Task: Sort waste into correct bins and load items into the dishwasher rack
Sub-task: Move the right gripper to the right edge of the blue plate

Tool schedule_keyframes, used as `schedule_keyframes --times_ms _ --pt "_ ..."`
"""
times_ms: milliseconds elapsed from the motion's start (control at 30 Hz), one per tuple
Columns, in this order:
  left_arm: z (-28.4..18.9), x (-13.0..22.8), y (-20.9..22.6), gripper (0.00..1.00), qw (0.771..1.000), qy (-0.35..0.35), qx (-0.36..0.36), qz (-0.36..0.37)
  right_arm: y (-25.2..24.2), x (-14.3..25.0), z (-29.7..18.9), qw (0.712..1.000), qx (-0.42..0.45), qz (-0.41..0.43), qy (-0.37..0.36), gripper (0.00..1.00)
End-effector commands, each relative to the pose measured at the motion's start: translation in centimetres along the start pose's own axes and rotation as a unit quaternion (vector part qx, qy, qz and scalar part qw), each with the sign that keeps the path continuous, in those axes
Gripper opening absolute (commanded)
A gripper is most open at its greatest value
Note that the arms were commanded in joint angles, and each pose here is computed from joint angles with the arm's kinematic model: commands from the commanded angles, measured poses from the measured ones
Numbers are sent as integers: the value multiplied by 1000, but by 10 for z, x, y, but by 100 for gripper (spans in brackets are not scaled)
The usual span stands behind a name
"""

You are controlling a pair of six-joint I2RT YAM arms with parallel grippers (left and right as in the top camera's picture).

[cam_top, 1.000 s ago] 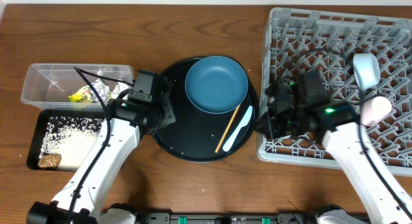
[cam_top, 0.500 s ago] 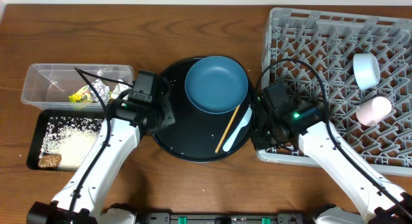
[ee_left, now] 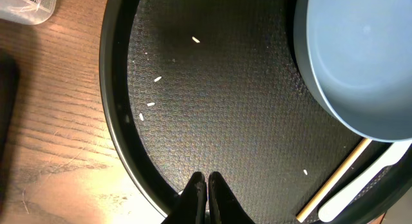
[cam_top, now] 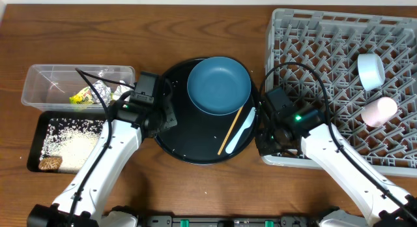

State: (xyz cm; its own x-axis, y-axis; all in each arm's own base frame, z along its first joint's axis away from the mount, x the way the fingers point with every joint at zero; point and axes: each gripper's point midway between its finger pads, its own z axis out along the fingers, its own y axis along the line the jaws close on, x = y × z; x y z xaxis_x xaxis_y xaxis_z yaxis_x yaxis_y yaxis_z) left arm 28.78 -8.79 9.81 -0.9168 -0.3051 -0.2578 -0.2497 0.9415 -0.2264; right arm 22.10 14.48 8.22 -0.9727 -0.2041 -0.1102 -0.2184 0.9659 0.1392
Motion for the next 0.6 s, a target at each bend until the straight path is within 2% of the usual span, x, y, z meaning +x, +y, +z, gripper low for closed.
schedule_keyframes --times_ms 0,567 --pt "-1 -1 2 6 1000 -3 -7 4 -16 2 2 999 44 11 1 4" --pt "-1 2 4 6 1000 3 -11 4 -23 11 1 998 62 11 20 8"
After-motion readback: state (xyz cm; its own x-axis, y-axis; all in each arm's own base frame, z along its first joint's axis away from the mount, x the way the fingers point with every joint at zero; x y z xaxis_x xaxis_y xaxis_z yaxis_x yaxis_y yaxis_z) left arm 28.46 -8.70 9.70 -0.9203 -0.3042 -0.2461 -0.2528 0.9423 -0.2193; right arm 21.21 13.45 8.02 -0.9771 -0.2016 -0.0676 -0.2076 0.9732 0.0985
